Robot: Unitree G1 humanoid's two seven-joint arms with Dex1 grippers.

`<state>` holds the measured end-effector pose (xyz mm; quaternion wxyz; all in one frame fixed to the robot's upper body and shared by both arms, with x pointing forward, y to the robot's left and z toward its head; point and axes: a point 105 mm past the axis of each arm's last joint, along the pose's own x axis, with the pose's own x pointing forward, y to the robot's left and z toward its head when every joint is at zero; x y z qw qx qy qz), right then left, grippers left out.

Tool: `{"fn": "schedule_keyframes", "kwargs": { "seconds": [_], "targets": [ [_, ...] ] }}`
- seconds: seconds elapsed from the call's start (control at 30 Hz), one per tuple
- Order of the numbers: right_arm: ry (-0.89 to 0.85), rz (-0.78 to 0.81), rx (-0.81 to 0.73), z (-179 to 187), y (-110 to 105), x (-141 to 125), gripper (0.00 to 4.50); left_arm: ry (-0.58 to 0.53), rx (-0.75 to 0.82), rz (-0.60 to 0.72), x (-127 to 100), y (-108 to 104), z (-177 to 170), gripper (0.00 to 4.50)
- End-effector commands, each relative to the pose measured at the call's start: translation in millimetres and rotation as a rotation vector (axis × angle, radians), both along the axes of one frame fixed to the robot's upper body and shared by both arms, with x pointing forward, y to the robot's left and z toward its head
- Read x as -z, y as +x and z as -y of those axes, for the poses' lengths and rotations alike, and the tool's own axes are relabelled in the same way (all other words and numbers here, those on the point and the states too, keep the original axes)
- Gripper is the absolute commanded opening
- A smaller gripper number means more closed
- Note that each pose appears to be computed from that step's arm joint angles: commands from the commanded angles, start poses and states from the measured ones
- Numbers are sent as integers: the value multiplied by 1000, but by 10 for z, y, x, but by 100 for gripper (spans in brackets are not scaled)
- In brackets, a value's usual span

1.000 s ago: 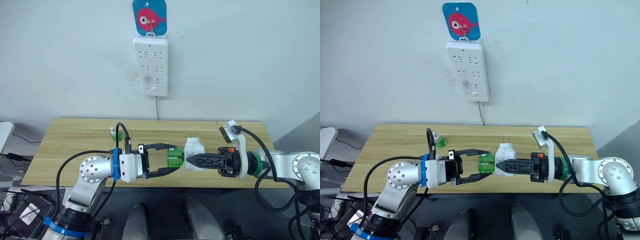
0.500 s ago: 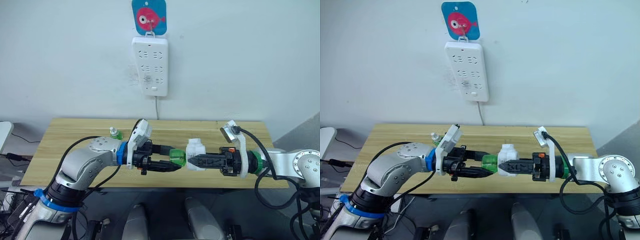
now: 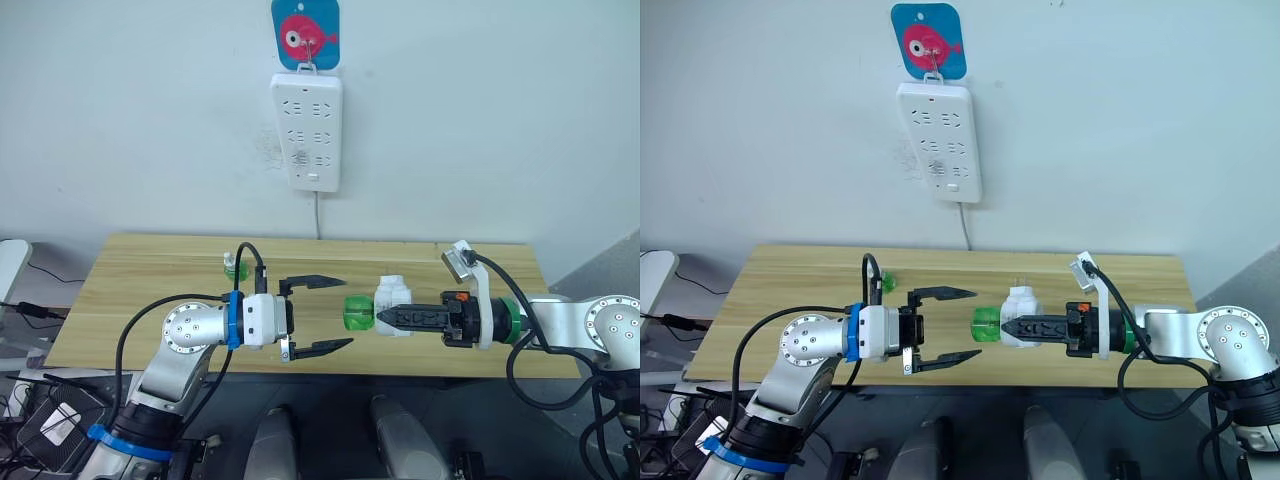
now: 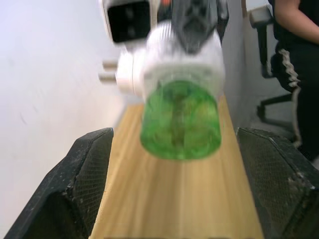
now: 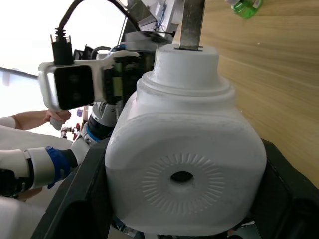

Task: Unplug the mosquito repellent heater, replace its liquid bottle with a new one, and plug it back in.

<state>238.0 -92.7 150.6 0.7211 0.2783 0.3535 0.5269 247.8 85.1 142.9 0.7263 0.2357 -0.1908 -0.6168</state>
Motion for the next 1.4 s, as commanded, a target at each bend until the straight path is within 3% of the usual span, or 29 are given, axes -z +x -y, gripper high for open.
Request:
{"fn": "schedule_keyframes", "kwargs": {
  "seconds": [0.03, 0.33, 0.43, 0.57, 0.6, 0.7, 0.87, 0.97, 1.1, 1.27, 1.4],
  "targets": [
    [35, 28, -41, -64, -63, -116, 307, -25, 12, 51, -80, -36, 69, 423],
    [63, 25, -65, -107, -124, -168, 307, -46, 11, 17, -125, -4, 182, 423],
    [64, 26, -69, -110, -131, -170, 307, -51, 13, 16, -156, -6, 199, 365],
    [63, 27, -72, -114, -134, -164, 307, -37, 46, -14, -190, -57, 214, 241],
    [60, 28, -73, -114, -133, -160, 307, -23, 53, -36, -184, -67, 208, 231],
    [51, 29, -75, -105, -135, -149, 307, 55, 95, -145, -198, -99, 172, 231],
    [29, 32, -100, -97, -167, -116, 307, 74, 93, -712, -307, -3, 38, 231],
    [25, 35, -121, -107, -199, -108, 307, 66, 108, -894, -348, 19, -16, 231],
    [42, 38, -142, -125, -234, -132, 307, 67, 111, -916, -315, 17, -11, 231],
    [56, 31, -140, -112, -231, -145, 307, 70, 79, -811, -254, 24, -29, 231],
    [59, 28, -134, -93, -213, -154, 307, 119, 49, -692, -183, 29, -85, 363]
  ]
}}
